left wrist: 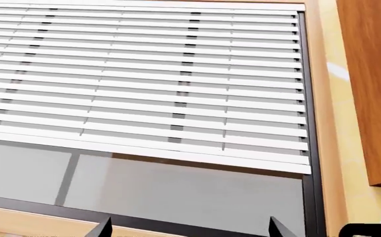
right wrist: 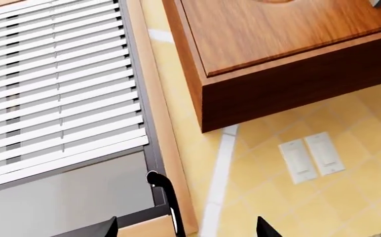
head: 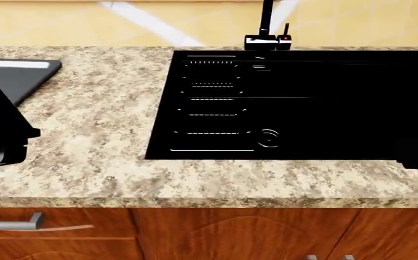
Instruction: Place the two vegetables and bowl onto the tray for setting up a vegetable dip station.
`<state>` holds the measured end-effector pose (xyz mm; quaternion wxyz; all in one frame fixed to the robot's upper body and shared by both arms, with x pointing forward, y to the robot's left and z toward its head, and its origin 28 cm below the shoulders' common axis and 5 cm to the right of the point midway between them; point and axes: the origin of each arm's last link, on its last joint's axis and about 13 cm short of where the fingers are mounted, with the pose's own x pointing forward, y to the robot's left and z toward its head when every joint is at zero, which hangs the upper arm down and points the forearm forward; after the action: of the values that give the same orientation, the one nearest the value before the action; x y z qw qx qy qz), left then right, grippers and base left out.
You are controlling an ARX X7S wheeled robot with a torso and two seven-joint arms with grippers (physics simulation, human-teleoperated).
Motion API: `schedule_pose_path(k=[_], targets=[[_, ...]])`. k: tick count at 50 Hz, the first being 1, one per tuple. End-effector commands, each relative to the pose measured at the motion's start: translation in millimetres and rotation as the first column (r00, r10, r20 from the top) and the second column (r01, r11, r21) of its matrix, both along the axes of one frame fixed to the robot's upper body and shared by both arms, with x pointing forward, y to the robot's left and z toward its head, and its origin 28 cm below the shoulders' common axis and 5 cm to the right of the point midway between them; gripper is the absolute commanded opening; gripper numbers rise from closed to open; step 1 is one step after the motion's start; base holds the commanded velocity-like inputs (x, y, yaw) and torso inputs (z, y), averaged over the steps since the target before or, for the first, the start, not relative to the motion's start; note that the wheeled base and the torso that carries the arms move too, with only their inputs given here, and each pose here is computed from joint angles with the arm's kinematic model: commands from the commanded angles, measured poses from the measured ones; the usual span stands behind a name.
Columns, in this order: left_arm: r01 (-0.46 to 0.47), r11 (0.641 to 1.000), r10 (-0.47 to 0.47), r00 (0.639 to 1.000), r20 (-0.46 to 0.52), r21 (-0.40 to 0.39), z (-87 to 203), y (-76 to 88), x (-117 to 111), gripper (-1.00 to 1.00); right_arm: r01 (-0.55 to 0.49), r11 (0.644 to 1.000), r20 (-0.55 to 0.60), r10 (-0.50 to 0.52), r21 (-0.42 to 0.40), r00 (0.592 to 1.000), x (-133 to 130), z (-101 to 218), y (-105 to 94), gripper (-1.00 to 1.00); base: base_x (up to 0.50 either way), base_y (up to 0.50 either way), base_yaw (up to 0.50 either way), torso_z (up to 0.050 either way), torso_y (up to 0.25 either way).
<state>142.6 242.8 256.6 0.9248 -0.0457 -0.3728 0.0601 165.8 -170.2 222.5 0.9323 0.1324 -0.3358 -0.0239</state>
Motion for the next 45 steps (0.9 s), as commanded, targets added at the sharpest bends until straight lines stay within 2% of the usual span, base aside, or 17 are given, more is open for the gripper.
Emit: schedule_pose_path(k=[1,45], targets=[[0.0,1.0,0.0,1.0,0.0,0.0,0.1,-0.1,1.0,1.0,0.0,1.0,0.001,0.0,0.0,1.0,-0.1,0.5,-0.6,1.0,0.0,-0.5,0.0,0.0,0.0],[0.004,1.0,-0.004,1.0,0.002,0.0,0.3,-0.4,1.1,1.0,-0.057,0.998,0.013,0.056,0.016,0.998,2.3,-2.0,0.8,1.0,0.02,-0.5,0.0,0.0,0.0]])
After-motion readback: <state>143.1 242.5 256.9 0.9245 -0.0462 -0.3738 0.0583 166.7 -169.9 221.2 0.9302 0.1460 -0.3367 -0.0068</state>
